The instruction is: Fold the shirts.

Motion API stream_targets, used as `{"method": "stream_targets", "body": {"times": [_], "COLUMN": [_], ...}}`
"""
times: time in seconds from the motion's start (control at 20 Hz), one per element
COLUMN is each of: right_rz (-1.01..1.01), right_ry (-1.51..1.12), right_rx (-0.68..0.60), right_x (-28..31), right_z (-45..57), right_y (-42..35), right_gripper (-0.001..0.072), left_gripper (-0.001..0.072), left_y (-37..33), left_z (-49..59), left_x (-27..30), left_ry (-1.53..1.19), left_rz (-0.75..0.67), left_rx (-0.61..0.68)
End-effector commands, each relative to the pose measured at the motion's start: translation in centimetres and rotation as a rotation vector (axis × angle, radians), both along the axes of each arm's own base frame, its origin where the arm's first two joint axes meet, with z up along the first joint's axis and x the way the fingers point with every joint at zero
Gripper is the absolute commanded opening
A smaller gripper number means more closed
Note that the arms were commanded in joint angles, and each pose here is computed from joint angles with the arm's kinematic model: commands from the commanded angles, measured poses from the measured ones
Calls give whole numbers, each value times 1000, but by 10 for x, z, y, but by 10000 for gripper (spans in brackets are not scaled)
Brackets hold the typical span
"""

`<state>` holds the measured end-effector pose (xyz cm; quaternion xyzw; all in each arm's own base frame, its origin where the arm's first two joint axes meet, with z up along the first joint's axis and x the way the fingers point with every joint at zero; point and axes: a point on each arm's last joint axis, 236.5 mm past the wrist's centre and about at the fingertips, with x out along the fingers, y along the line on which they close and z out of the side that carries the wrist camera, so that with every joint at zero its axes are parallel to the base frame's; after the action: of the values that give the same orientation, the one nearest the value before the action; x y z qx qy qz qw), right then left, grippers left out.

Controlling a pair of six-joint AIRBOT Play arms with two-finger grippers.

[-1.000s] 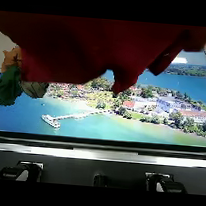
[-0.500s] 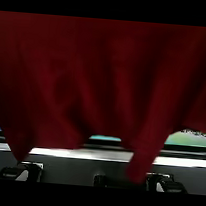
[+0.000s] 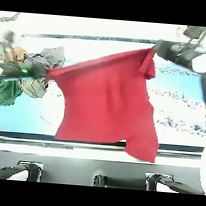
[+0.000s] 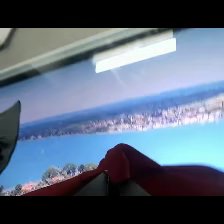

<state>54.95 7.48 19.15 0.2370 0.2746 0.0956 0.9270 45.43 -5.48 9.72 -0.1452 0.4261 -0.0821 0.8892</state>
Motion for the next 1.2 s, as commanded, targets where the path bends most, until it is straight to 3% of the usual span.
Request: {"method": "stream_targets", "body": {"times": [0.0,0.15,0.2,0.25,0.3,0.35,0.45,0.65,0.85,0.9,0.95,1.05,1.15], "right_rz": [6,41,38,33,37,47,-18,-41,39,53,58,98,134], "right_ry": [325,448,442,429,413,396,444,868,1092,1100,1112,1114,1093], "right_rx": [125,134,133,138,128,92,40,37,123,148,163,152,114], "right_x": [9,-3,-3,-5,-9,-16,-43,-159,-229,-234,-239,-244,-241], "right_z": [-124,-161,-157,-145,-128,-110,-95,-147,-206,-215,-224,-233,-239], "right_y": [18,26,24,17,5,-15,-78,-157,-130,-121,-115,-108,-101], "right_gripper": [46,47,102,329,493,503,509,501,509,510,513,568,569], "left_gripper": [29,30,65,270,514,597,593,580,576,573,506,494,489], "left_y": [-12,-31,-34,-34,-31,-24,3,37,-10,-20,-27,-31,-33], "left_z": [-105,-132,-130,-125,-117,-106,-97,-129,-177,-184,-190,-198,-201], "left_x": [6,6,8,8,5,-2,-34,-124,-201,-207,-209,-209,-203], "left_ry": [232,313,313,318,339,371,484,740,837,840,835,827,801], "left_rz": [17,36,42,34,16,-17,-96,-63,-125,-121,-102,-82,-76], "left_rx": [-87,-201,-225,-233,-238,-235,-194,-203,-356,-399,-430,-431,-412]}}
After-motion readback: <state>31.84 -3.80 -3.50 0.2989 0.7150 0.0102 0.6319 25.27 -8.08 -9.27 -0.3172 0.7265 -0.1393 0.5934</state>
